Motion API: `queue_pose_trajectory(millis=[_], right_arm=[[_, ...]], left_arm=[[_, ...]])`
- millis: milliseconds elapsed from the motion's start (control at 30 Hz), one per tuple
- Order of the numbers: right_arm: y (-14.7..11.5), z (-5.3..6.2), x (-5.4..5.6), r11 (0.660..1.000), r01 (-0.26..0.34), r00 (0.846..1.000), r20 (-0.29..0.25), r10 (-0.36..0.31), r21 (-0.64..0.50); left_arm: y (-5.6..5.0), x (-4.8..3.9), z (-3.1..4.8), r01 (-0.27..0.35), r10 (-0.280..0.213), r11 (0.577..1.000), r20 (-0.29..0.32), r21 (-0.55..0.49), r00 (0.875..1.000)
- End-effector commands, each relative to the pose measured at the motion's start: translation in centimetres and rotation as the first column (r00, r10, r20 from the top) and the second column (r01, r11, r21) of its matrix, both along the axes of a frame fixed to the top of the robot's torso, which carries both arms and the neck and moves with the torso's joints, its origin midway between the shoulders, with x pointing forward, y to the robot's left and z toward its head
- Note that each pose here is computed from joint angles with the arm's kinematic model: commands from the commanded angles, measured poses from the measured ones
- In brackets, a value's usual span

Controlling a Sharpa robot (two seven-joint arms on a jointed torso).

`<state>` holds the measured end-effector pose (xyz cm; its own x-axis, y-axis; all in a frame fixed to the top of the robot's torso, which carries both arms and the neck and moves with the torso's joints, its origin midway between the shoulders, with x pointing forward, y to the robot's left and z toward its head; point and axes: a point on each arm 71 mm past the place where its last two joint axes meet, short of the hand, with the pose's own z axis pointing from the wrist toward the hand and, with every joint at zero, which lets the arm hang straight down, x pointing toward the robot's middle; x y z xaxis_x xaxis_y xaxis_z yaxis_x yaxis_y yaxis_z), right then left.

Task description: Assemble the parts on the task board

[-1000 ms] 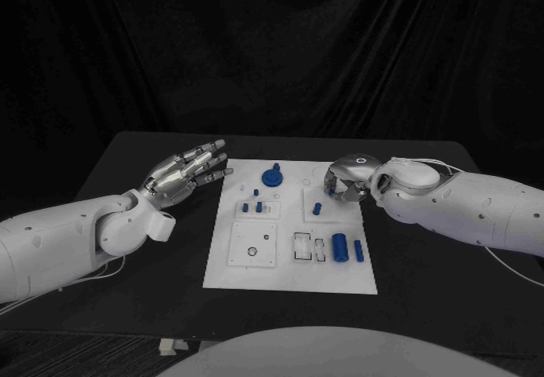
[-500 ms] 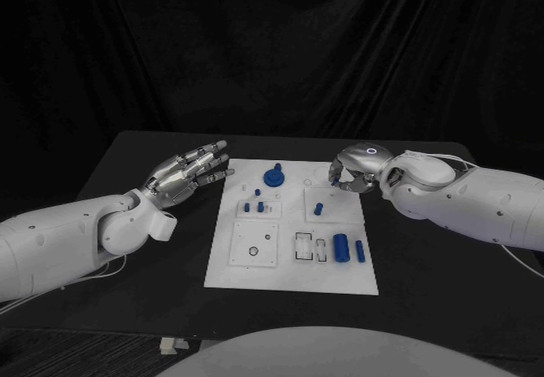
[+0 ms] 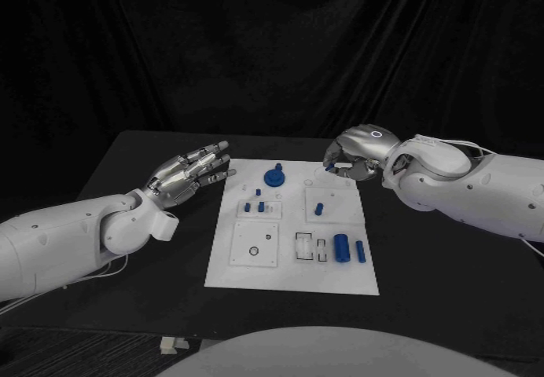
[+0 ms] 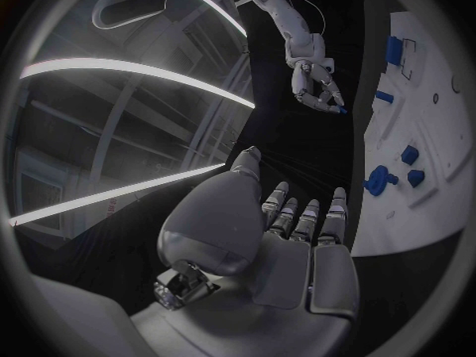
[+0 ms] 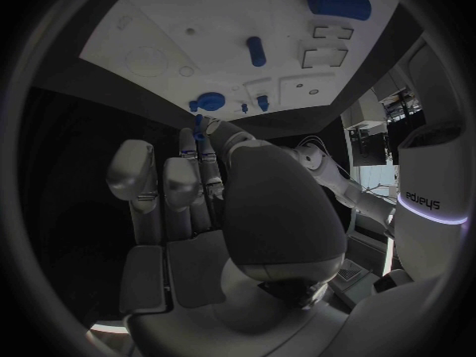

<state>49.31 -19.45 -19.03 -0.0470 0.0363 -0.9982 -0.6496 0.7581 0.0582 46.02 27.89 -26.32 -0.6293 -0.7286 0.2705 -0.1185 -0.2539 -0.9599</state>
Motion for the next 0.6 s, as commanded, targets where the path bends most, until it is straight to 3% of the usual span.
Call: queue_pose_trajectory(millis=[33, 233, 600], right_arm=[[1.1, 0.1, -0.7, 0.999, -0.02, 1.0, -0.004, 0.02, -0.025], [5.0, -0.4, -2.4, 0.99, -0.133, 0.991, -0.028, 0.132, -0.043], [10.4, -2.0, -3.7, 0.971, -0.234, 0.97, -0.088, 0.229, -0.055]], left_arm=[[-0.2, -0.04, 0.23, -0.005, 0.006, 0.999, 0.02, -0.034, 1.0], [-0.3, -0.2, 0.59, -0.034, 0.039, 0.997, 0.069, -0.07, 0.997], [0.0, -0.34, 0.24, -0.067, 0.07, 0.996, 0.072, -0.053, 0.995]])
